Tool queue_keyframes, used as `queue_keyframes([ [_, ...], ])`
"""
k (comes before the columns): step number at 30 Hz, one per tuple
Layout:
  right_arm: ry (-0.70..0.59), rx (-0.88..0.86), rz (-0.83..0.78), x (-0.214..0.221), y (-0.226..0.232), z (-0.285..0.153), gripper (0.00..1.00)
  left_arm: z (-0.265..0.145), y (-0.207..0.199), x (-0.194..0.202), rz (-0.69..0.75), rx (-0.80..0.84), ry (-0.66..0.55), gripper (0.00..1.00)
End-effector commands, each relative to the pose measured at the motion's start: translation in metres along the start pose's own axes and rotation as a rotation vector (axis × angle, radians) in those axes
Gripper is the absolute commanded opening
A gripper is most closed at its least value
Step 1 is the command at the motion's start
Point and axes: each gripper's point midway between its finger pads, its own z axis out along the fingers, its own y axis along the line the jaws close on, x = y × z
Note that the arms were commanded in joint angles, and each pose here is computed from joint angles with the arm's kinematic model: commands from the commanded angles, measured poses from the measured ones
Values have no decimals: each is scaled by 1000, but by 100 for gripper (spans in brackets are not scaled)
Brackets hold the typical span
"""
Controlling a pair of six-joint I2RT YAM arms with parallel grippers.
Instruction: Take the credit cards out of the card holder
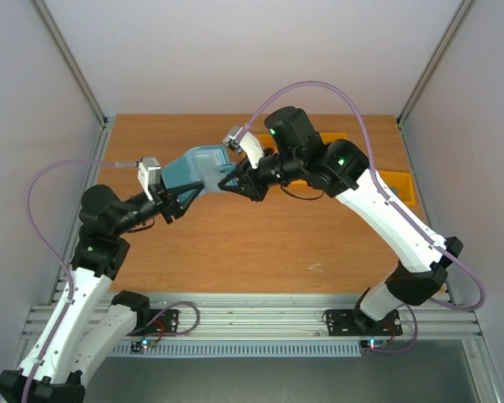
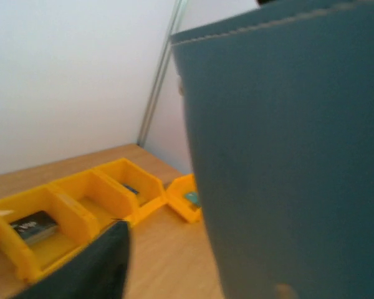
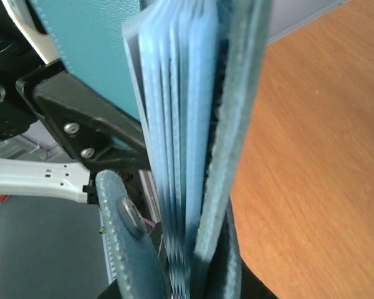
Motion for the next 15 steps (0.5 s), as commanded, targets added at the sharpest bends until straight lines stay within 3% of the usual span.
queue_keyframes([
  [1, -22, -211, -103, 1, 44, -10, 5, -4, -20, -21, 26, 83, -62, 33],
  [4, -29, -232, -117, 1, 48, -12, 12, -5, -24, -24, 7, 97, -72, 8],
  [6, -36, -210, -122, 1, 44, -13, 22, -6, -29, -25, 9, 120, -70, 1],
  [10, -96, -109, -89, -6, 18, -24, 45, -8, -35, -24, 12, 145, -68, 0],
  [15, -140, -28, -61, -10, 0, -32, 54, -9, -37, -23, 9, 159, -66, 0],
])
